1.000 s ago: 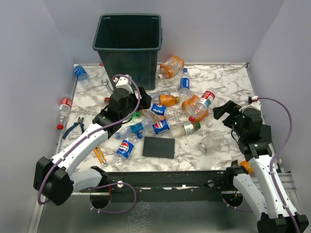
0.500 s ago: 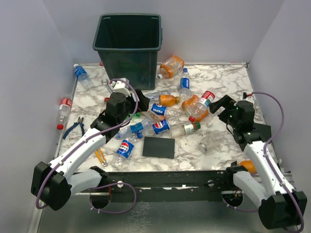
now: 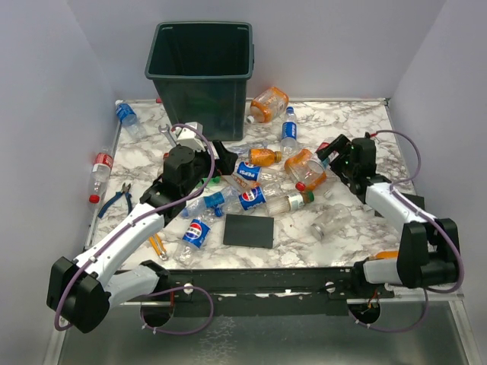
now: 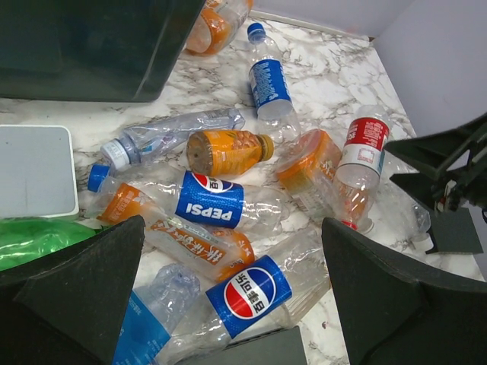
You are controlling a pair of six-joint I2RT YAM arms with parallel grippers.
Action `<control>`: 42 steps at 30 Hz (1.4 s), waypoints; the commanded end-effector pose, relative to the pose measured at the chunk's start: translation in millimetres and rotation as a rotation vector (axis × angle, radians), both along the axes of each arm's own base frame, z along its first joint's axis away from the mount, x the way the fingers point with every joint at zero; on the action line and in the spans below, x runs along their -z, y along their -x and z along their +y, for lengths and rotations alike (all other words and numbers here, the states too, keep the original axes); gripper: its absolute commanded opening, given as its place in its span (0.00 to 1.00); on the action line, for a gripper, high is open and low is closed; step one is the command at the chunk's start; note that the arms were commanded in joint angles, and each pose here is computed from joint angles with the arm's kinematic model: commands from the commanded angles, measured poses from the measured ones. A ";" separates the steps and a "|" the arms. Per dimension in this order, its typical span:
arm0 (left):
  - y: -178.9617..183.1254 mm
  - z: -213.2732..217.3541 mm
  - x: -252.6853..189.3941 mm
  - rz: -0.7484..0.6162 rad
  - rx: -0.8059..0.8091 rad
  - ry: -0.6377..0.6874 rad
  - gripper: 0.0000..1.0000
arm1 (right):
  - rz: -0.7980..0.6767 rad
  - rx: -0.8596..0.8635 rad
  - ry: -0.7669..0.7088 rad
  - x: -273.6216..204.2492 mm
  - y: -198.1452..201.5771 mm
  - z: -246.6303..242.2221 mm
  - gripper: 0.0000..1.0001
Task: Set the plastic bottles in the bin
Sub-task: Pick up the plastic bottle at the center of the board.
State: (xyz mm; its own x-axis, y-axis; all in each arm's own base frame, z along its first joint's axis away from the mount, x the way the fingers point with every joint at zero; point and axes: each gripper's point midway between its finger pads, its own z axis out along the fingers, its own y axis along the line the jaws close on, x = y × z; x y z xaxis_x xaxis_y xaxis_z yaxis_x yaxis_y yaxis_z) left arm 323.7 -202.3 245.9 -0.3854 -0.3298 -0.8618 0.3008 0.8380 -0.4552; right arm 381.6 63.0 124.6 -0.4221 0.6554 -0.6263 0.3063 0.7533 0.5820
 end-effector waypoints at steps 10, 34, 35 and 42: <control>5.7 -6.3 -3.3 -0.020 0.054 0.009 0.99 | 0.023 0.007 -0.109 8.4 -71.3 1.8 0.95; 13.5 -48.5 1.3 0.030 0.228 0.178 0.99 | -0.324 -0.113 -0.299 -112.0 -16.9 27.8 0.42; 19.5 -59.9 -4.1 0.028 0.294 0.213 0.99 | -0.371 -0.135 -0.324 -122.6 -6.5 31.4 0.42; 64.6 -149.0 -7.6 0.059 0.673 0.220 0.99 | -0.595 -0.251 -0.544 -157.1 60.4 50.0 0.42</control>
